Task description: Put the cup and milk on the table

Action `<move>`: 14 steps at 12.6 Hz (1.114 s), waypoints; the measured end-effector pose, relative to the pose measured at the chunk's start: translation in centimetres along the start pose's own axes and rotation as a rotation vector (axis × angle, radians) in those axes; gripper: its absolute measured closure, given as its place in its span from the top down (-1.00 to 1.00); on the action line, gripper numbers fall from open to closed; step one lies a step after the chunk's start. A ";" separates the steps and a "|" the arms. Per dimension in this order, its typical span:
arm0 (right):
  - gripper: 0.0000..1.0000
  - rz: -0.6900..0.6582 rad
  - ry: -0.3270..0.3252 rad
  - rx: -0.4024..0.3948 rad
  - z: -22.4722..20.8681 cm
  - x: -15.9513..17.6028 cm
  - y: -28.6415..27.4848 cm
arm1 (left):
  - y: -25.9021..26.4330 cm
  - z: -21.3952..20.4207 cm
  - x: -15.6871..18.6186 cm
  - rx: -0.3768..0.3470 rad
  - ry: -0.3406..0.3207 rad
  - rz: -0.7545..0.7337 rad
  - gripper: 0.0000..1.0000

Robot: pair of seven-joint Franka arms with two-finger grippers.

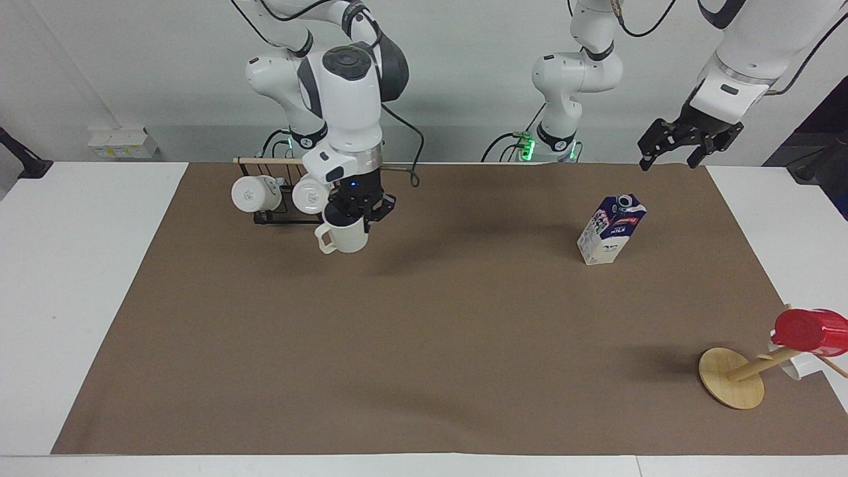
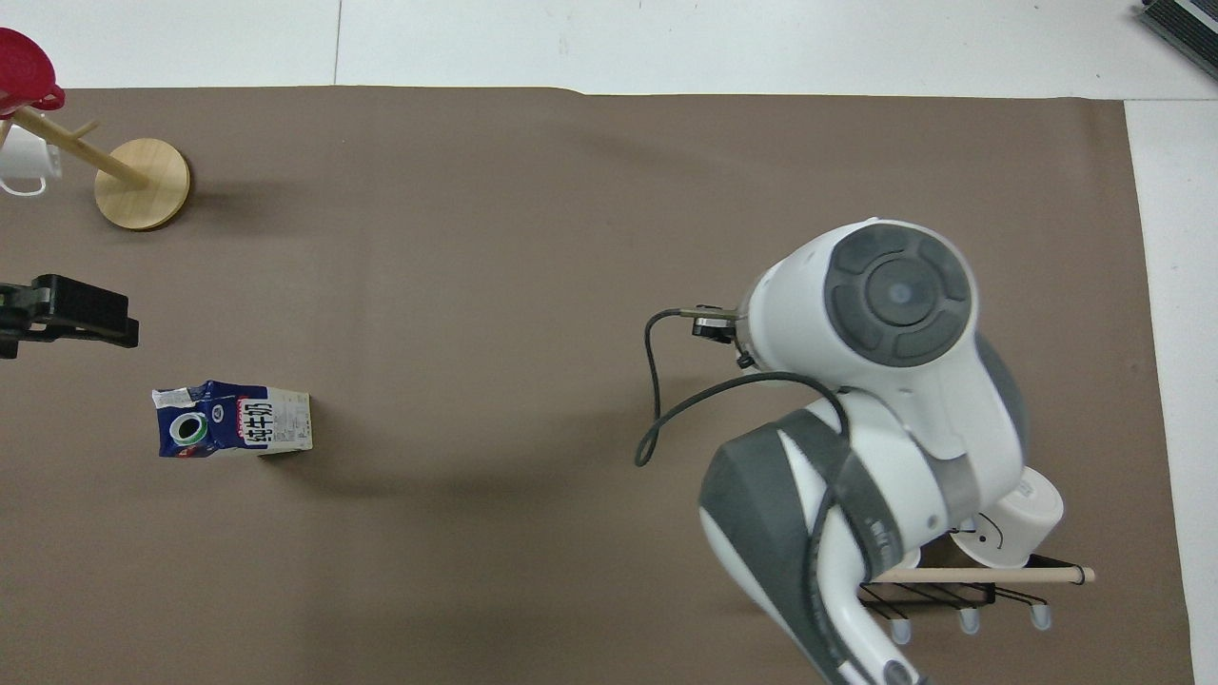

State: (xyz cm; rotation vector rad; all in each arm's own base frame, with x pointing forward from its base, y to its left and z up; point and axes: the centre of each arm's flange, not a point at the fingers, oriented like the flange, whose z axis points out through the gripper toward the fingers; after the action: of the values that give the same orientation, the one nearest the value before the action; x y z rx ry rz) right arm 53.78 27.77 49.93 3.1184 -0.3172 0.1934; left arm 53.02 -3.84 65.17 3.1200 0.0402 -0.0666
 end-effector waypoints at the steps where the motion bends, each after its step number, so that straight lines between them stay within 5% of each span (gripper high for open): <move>1: -0.90 0.001 0.009 0.007 0.3 -1.0 -1.7 | -0.1 0.0 0.0 0.000 -0.001 -0.003 1.00; 10: -0.90 0.086 0.107 0.008 8.8 -9.9 -15.3 | -1.5 0.0 0.1 -0.001 0.000 -0.030 1.00; 14: -0.90 0.110 0.125 0.036 10.3 -10.3 -16.9 | -1.4 0.0 0.1 -0.001 -0.001 -0.029 1.00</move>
State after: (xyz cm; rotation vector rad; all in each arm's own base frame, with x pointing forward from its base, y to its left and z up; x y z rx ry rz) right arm 48.38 46.27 38.58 3.1077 -0.4880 0.3963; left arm 53.07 -2.40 65.19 3.1187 0.0853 -0.0680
